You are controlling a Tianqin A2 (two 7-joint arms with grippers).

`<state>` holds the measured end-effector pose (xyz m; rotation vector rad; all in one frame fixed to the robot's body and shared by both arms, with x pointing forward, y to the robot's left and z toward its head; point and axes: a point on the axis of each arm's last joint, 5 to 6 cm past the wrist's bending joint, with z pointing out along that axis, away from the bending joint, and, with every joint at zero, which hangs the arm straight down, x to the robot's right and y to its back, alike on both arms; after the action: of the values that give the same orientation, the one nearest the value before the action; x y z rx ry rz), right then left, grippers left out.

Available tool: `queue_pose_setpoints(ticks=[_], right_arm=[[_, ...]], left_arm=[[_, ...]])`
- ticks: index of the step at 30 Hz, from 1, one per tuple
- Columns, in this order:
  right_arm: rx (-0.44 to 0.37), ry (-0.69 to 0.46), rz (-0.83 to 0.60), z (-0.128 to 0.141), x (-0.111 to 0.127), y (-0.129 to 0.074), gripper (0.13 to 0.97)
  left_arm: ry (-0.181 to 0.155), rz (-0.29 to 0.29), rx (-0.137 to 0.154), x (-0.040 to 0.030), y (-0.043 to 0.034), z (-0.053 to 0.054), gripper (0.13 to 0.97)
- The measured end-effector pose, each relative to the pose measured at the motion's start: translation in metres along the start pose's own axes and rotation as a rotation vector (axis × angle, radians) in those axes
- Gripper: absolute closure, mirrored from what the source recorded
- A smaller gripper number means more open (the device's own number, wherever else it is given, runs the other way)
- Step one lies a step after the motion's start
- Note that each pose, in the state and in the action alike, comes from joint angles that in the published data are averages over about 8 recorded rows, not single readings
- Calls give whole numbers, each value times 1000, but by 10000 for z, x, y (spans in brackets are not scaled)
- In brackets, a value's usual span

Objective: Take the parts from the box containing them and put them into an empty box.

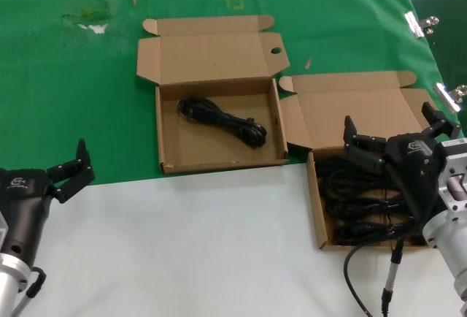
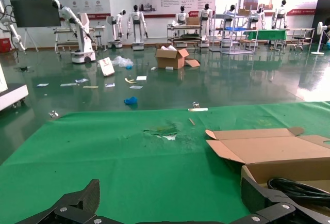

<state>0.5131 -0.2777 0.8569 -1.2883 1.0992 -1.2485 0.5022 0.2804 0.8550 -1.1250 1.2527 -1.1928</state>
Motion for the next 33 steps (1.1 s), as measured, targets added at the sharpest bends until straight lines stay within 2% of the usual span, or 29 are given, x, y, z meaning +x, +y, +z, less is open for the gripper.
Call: queue_pose_setpoints(ticks=[33], right_arm=[[0,0,0,0,0,0,130]], left_arm=[[0,0,0,0,0,0,132]])
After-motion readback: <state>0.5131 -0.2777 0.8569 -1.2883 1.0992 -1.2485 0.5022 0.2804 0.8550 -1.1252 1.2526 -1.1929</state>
